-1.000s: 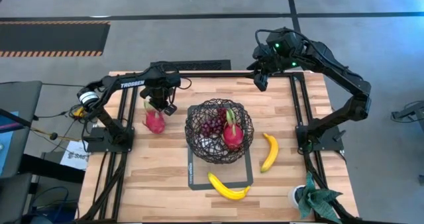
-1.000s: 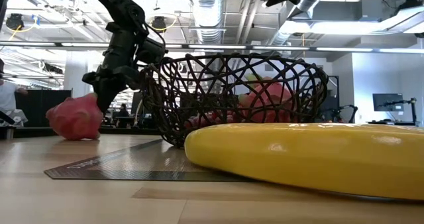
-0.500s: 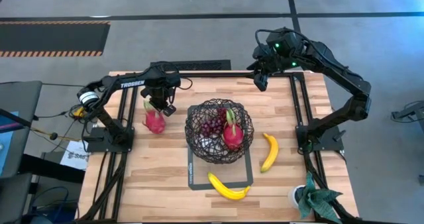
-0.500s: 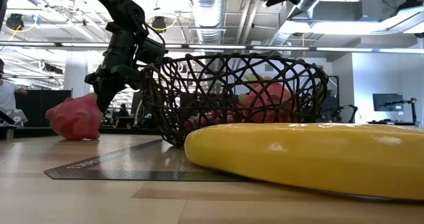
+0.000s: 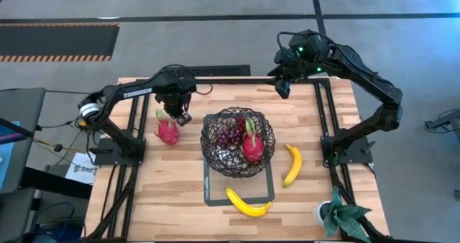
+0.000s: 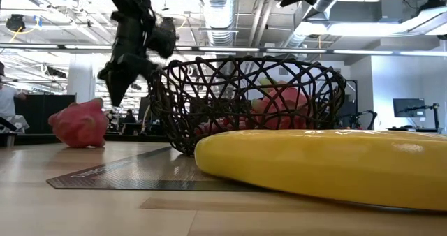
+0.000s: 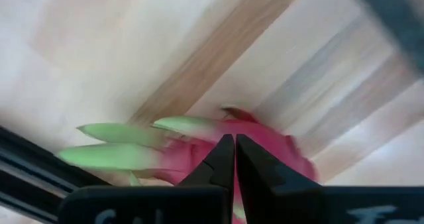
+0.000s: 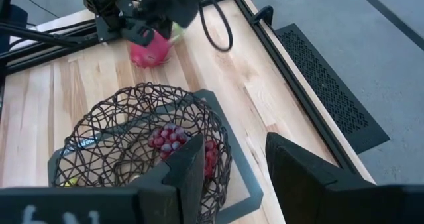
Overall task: Build produce basket
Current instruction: Put the red dragon fruit into the black wire basket
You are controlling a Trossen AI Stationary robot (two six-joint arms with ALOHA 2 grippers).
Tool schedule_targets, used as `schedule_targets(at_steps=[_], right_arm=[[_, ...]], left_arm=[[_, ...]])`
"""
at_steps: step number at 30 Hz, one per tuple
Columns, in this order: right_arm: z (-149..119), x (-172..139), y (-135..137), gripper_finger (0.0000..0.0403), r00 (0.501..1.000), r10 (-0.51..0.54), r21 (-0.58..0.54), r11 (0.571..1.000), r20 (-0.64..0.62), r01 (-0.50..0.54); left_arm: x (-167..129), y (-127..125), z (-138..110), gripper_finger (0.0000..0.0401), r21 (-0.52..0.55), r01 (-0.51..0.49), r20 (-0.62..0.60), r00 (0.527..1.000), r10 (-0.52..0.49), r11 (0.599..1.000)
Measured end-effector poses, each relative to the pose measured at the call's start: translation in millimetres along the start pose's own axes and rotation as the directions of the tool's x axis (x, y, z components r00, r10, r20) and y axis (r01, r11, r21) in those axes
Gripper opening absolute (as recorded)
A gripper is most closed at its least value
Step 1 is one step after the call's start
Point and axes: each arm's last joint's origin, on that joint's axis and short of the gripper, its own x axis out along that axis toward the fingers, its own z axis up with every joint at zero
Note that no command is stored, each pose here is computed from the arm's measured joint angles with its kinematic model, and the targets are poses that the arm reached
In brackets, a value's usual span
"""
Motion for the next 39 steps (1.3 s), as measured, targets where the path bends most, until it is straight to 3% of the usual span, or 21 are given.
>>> schedule_targets(at_steps=[4,9,14,20,27,33,39], right_arm=[[0.9,0.0,0.0,0.0181,1.0,0.0,-0.002,1.0,0.009,0.0],[0.9,0.0,0.0,0.0181,1.0,0.0,-0.002,1.0,0.009,0.0],[0.9,0.0,0.0,0.0179,1.0,0.0,0.004,1.0,0.009,0.0],[0.9,0.0,0.2,0.0182,1.0,0.001,0.003,1.0,0.009,-0.001],[0.6,1.2,7.4,0.0183,1.0,0.022,-0.019,1.0,0.003,-0.022],[0.6,2.0,13.9,0.0178,0.999,0.041,-0.035,0.999,0.001,-0.041],[0.8,2.0,13.8,0.018,0.999,0.04,-0.012,0.999,0.003,-0.039]], left_arm=[[-35.2,-4.7,-6.8,0.0,-0.034,0.015,0.105,0.994,-0.011,0.999],[-65.2,-6.4,-31.0,0.0,-0.081,0.004,0.093,0.996,0.004,0.997],[-69.0,-8.5,-46.0,0.0,-0.09,0.0,0.043,0.999,0.004,0.996],[-58.3,-10.1,-45.8,0.0009,-0.061,0.061,0.007,0.998,-0.061,0.996],[-35.6,-6.1,-49.7,0.0084,-0.054,0.045,-0.063,0.997,-0.048,0.998],[-21.8,-3.2,-42.0,0.0153,-0.074,0.061,0.003,0.998,-0.061,0.995],[-20.5,1.2,-39.0,0.0189,-0.085,0.059,0.027,0.998,-0.057,0.995]])
